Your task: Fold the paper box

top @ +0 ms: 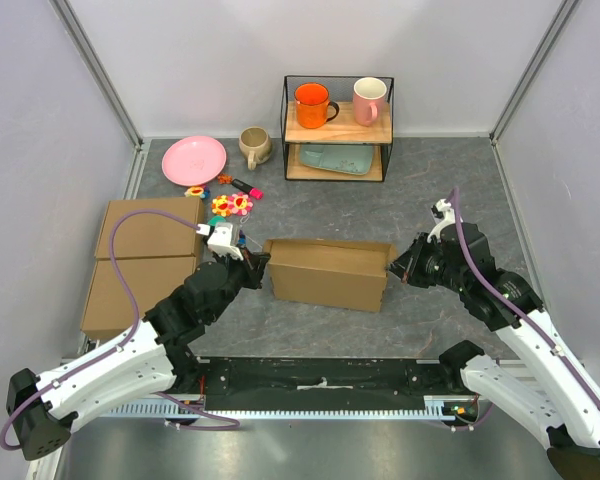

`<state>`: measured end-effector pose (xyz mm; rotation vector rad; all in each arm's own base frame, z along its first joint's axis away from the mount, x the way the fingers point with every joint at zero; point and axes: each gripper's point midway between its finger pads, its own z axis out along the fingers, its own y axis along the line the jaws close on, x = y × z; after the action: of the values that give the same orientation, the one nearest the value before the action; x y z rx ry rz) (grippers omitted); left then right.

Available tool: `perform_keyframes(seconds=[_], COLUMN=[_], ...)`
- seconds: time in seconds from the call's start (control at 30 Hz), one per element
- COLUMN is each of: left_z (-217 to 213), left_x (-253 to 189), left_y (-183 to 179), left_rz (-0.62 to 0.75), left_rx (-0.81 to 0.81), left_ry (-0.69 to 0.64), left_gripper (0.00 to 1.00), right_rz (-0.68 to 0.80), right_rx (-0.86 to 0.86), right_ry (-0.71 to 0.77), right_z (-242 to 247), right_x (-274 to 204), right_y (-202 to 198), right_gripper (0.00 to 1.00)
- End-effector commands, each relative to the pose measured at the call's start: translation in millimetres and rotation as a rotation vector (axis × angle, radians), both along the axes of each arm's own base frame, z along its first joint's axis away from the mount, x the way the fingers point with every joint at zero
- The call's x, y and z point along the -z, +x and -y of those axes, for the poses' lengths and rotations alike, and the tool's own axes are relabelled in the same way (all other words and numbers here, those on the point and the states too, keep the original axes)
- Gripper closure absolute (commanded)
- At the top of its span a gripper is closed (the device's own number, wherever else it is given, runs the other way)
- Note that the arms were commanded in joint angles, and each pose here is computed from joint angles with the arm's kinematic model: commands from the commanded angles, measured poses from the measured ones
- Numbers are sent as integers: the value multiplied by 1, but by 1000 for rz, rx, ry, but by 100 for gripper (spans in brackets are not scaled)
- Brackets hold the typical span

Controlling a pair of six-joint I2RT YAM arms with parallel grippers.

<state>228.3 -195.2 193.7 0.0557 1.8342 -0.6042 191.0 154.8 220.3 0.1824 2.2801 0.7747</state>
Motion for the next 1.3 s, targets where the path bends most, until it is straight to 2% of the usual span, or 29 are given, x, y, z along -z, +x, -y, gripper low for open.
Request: perform_keyframes(seconds=[0.0,0.53,0.73,0.83,0.93,0.97,1.03,1.07,1.27], left_z=[-20,-15,-9,-8,-9,-10,-11,-11,-11], left_x=[51,36,30,29,29,29,28,29,26], left_y=[-8,-7,-7,-7,-6,-6,-5,-5,-4], left_rz=[-101,-83,-63,-55,-51,-48,-44,-45,-42], left_rx=[-18,-14,-2,-4,-3,-5,-7,-8,-6], left_ry=[206,156,96,85,99,107,112,118,140], left_gripper=[98,98,98,98,98,98,98,98,98], right_rz=[107,91,72,86,108,112,134,139,224], right_rx=[28,32,33,62,77,84,90,96,96], right_ry=[108,-138,-169,-170,-167,-166,-150,-146,-100], right_z=[-8,22,29,33,35,36,34,34,29], right_x=[-40,24,42,36,26,24,14,11,-22], right_y=[13,12,5,6,9,10,12,14,22], right_gripper=[100,100,100,100,87,79,72,65,48])
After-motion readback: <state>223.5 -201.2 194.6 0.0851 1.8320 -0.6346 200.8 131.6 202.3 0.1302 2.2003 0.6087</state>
